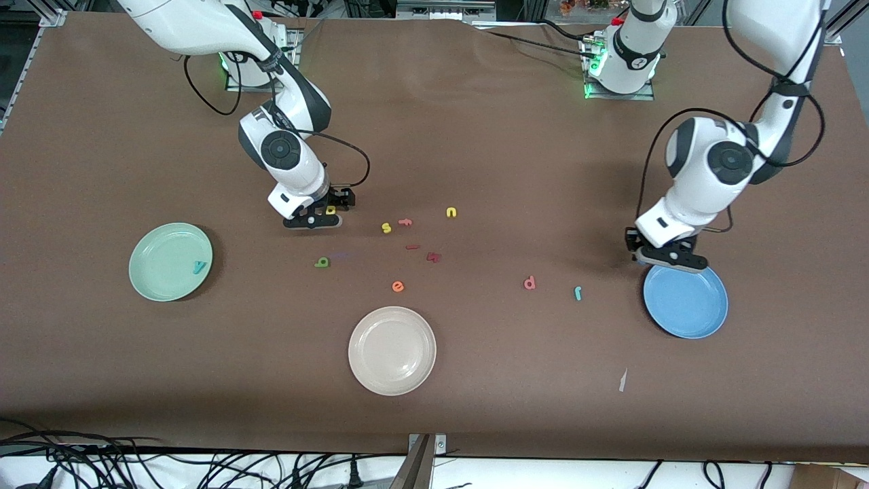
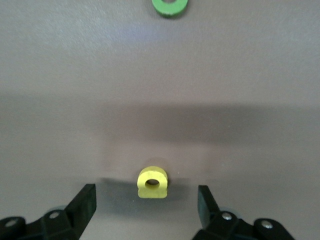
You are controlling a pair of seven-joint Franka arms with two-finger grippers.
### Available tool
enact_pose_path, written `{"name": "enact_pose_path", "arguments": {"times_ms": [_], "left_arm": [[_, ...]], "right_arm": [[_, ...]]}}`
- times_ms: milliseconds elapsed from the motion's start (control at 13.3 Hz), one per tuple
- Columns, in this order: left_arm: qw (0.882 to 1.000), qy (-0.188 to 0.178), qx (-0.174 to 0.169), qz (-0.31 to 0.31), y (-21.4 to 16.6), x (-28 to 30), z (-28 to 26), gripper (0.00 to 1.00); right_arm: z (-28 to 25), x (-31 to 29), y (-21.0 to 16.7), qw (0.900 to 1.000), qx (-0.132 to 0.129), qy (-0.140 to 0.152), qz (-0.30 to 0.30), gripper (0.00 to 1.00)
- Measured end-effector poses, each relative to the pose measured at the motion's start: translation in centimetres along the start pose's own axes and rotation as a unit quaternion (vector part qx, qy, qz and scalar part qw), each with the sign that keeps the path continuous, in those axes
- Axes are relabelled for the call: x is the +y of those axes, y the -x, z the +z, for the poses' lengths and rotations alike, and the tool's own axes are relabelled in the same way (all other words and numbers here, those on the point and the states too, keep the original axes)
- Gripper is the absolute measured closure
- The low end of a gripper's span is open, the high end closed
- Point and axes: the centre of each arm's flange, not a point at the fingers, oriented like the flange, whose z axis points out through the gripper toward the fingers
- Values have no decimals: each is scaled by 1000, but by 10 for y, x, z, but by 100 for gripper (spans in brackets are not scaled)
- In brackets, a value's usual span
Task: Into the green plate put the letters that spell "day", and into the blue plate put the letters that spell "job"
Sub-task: 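Put the o in the blue plate while the right gripper grasps yellow a, then drop the a on the green plate while the left gripper grasps cyan j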
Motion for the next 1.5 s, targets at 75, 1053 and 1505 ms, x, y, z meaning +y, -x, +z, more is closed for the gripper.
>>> {"name": "enact_pose_path", "arguments": {"times_ms": [75, 1053, 1505], "left_arm": [[1000, -3, -2, 12, 3, -12, 2, 72], [998, -19, 10, 63, -13, -77, 7, 25], [999, 23, 22, 27, -26, -36, 10, 20]], "right_arm": [[2, 0, 0, 1000, -2, 0, 1, 14], [3, 4, -2, 1000, 1, -1, 29, 73], [-15, 12, -15, 999, 1, 13, 46, 73]]}}
